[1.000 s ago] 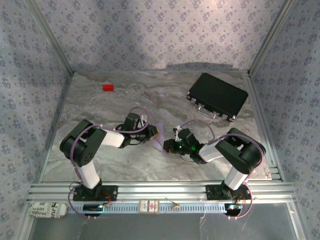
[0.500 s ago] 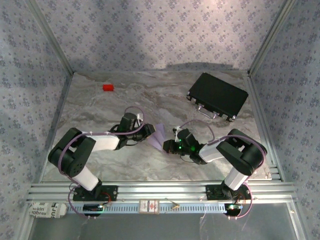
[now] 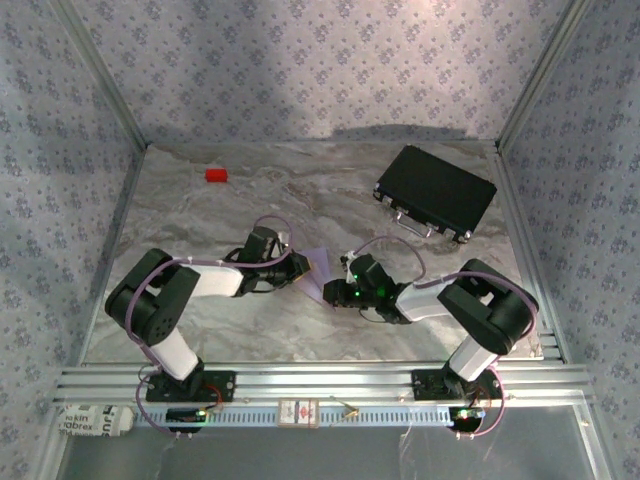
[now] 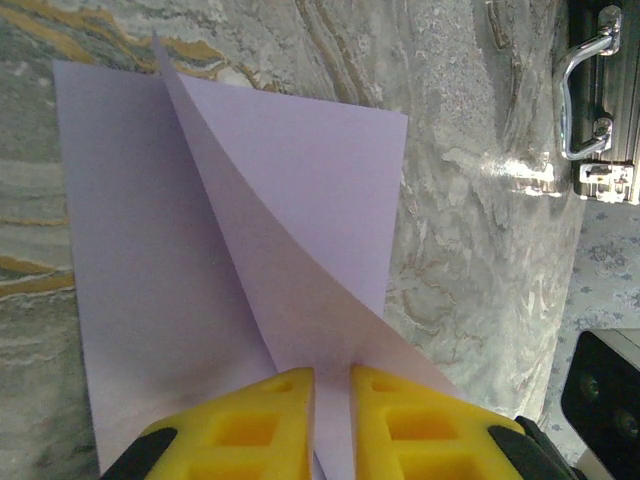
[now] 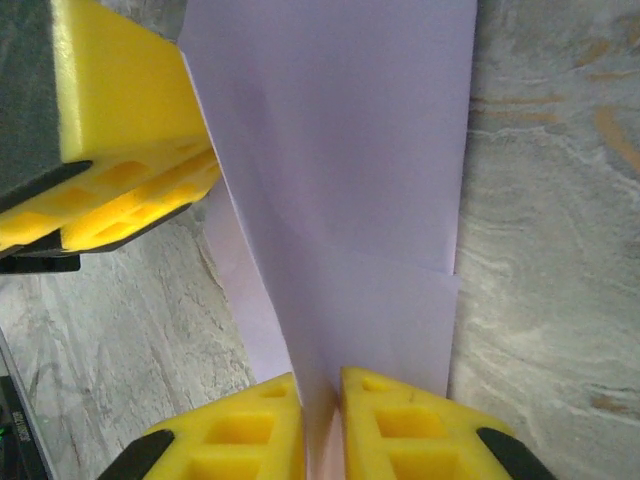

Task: Fold a paper plane with a square sheet of paper (pick it up from the middle)
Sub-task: Fourth fold the wing at the center of the table.

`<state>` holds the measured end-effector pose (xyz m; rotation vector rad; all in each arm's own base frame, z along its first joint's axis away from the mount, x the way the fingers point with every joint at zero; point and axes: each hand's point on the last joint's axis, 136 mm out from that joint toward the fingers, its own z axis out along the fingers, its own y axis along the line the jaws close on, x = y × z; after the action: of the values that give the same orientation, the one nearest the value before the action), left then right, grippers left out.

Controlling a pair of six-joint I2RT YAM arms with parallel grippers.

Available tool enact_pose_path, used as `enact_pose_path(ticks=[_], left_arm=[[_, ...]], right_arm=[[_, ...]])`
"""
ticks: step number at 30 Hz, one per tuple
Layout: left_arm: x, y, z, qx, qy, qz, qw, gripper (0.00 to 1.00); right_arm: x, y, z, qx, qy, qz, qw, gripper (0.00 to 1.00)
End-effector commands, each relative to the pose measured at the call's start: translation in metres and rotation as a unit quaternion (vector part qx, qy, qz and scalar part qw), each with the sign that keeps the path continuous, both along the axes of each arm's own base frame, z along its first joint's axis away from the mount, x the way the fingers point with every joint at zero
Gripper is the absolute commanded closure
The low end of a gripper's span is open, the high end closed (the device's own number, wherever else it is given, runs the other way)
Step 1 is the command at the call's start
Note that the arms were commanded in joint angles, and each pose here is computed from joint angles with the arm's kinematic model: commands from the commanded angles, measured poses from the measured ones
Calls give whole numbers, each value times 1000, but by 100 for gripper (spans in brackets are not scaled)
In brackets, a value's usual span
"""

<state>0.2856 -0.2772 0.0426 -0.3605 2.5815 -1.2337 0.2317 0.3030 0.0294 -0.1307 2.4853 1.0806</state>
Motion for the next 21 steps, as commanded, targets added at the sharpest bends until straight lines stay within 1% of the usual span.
enact_pose_path(ticks=[1, 9, 16, 21], left_arm=[[3, -7, 2, -5, -5, -16, 1000, 84], [2, -11, 1, -12, -4, -22, 1000, 85], [2, -12, 3, -18, -5, -24, 1000, 85], [3, -13, 5, -21, -7, -25, 999, 85]], right_arm=[[-8, -3, -4, -37, 12, 20, 999, 81], [-4, -3, -4, -83, 9, 29, 996, 77], [-1, -1, -3, -124, 1, 41, 991, 75], [2, -6, -7, -157, -4, 31, 987, 75]])
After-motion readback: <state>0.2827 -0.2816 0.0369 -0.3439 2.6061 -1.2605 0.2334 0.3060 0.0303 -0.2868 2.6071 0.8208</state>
